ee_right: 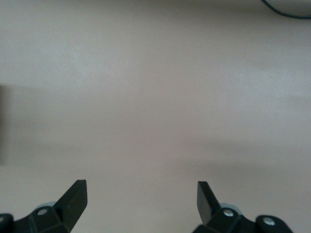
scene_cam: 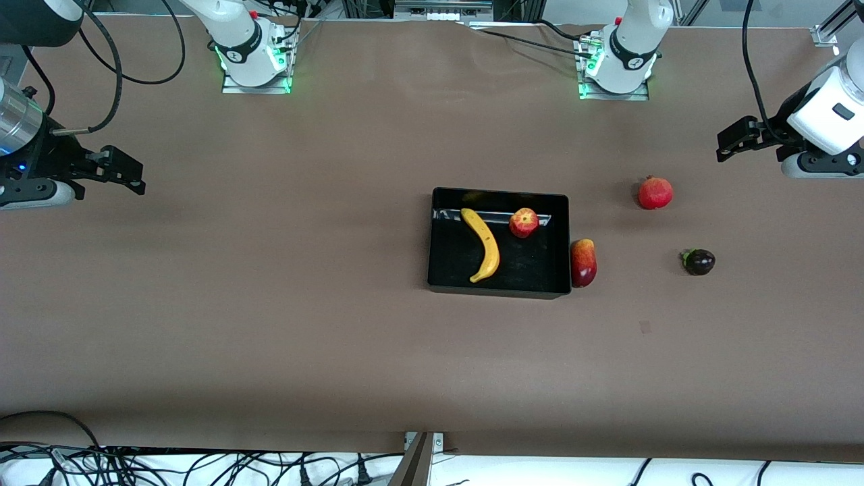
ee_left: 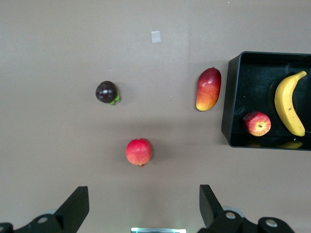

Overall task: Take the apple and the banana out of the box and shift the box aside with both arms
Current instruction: 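Reach the left gripper into the black box toward the red apple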

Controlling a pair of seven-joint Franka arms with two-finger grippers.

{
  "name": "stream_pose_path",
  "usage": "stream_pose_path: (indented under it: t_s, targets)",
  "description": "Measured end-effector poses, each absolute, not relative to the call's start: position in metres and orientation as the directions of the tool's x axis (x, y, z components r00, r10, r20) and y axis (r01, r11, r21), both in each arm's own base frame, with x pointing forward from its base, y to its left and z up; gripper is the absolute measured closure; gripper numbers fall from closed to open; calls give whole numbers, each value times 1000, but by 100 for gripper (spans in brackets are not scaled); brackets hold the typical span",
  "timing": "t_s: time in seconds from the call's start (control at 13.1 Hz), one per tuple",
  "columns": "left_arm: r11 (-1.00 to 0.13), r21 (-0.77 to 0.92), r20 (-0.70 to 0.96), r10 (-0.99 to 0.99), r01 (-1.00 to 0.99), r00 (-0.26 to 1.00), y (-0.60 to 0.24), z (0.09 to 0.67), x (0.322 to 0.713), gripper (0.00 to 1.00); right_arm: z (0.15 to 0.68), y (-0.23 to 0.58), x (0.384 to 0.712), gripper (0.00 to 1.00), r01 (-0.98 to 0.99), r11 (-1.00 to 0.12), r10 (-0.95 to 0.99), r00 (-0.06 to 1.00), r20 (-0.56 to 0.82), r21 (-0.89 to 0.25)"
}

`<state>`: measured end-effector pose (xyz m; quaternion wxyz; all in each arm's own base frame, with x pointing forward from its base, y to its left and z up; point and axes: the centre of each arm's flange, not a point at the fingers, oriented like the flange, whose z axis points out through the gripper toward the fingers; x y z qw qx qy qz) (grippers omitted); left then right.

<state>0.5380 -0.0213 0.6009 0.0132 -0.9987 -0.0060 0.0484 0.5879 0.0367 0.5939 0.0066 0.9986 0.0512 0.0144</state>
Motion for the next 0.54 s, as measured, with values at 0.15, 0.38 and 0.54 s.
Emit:
stream_pose_path:
  t_s: [0.15, 0.38, 0.54]
  targets:
    - [-1000, -26, -96, 13, 11, 995, -22, 601, 538, 0, 594, 37, 588, 0, 102, -995, 102, 994, 28, 15]
    - [-1000, -23, -96, 15, 13, 995, -23, 602, 538, 0, 594, 37, 588, 0, 102, -995, 102, 994, 26, 15]
    - [-1000, -22, -115, 17, 14, 993, -25, 597, 538, 0, 594, 37, 588, 0, 102, -995, 102, 994, 25, 14]
